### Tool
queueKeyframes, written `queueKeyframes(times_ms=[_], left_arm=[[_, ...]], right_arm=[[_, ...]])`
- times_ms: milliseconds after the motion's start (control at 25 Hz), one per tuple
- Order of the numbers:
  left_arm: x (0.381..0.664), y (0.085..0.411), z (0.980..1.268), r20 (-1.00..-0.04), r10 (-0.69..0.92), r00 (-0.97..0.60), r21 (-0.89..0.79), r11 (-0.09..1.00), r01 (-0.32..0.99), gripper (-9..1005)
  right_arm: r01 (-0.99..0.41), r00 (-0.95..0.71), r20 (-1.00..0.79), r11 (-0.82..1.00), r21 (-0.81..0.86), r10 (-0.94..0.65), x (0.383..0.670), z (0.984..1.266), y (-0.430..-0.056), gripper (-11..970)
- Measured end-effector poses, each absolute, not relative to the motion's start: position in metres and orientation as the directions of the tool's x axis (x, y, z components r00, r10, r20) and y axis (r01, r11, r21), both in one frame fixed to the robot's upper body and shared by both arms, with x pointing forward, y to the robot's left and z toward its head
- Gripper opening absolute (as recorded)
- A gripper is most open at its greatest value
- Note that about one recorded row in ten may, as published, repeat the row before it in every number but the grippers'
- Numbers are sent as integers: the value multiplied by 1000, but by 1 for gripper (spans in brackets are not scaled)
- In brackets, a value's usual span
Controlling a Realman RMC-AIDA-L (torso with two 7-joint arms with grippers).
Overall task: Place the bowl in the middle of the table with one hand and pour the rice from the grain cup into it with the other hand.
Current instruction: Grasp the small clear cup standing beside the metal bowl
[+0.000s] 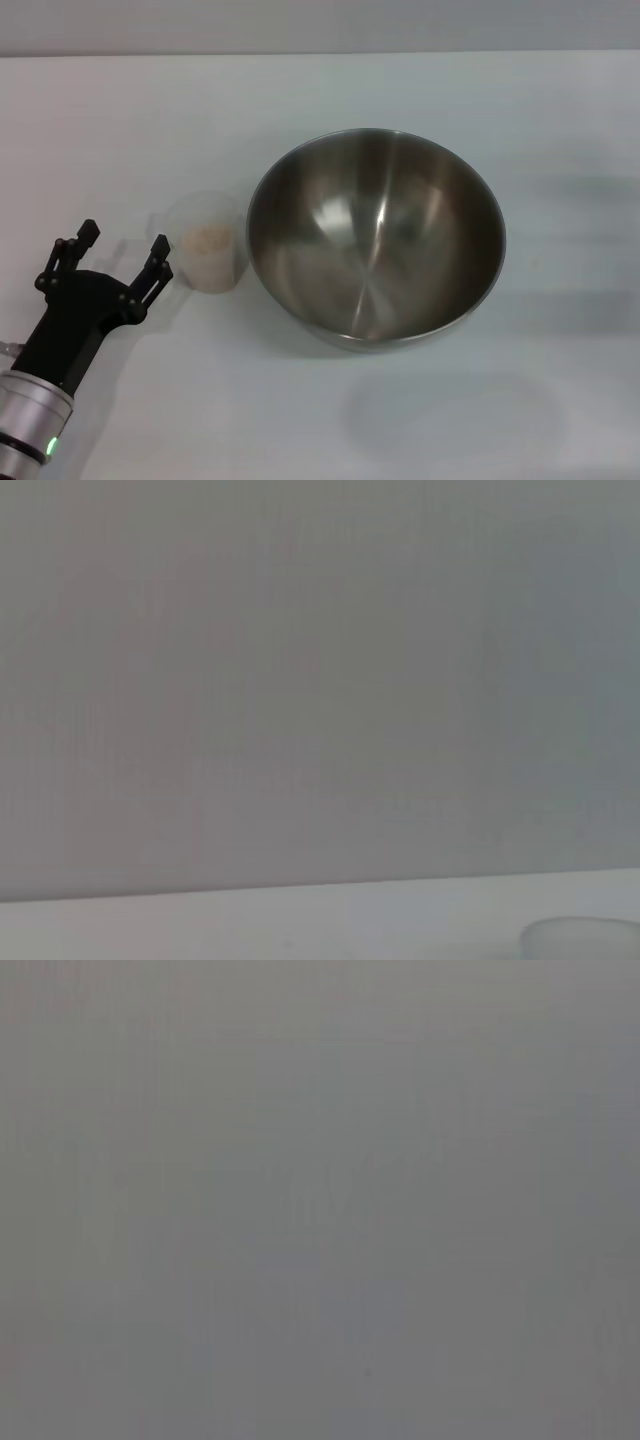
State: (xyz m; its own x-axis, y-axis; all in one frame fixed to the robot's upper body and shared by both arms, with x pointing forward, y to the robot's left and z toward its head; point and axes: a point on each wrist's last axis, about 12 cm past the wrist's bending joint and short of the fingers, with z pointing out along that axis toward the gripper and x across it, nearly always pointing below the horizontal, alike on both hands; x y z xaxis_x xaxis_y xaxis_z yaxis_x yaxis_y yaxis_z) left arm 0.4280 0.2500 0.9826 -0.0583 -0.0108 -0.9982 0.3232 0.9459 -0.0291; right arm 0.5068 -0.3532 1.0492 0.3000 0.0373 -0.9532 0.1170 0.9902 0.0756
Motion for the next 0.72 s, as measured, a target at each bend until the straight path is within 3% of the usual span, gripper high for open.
queueKeyframes(times_ms=[720], left_arm=[[449, 254, 983, -997, 35, -73, 10, 947, 320, 864]], right_arm=[[114, 304, -951, 990, 88, 50, 506, 1049, -352, 492]])
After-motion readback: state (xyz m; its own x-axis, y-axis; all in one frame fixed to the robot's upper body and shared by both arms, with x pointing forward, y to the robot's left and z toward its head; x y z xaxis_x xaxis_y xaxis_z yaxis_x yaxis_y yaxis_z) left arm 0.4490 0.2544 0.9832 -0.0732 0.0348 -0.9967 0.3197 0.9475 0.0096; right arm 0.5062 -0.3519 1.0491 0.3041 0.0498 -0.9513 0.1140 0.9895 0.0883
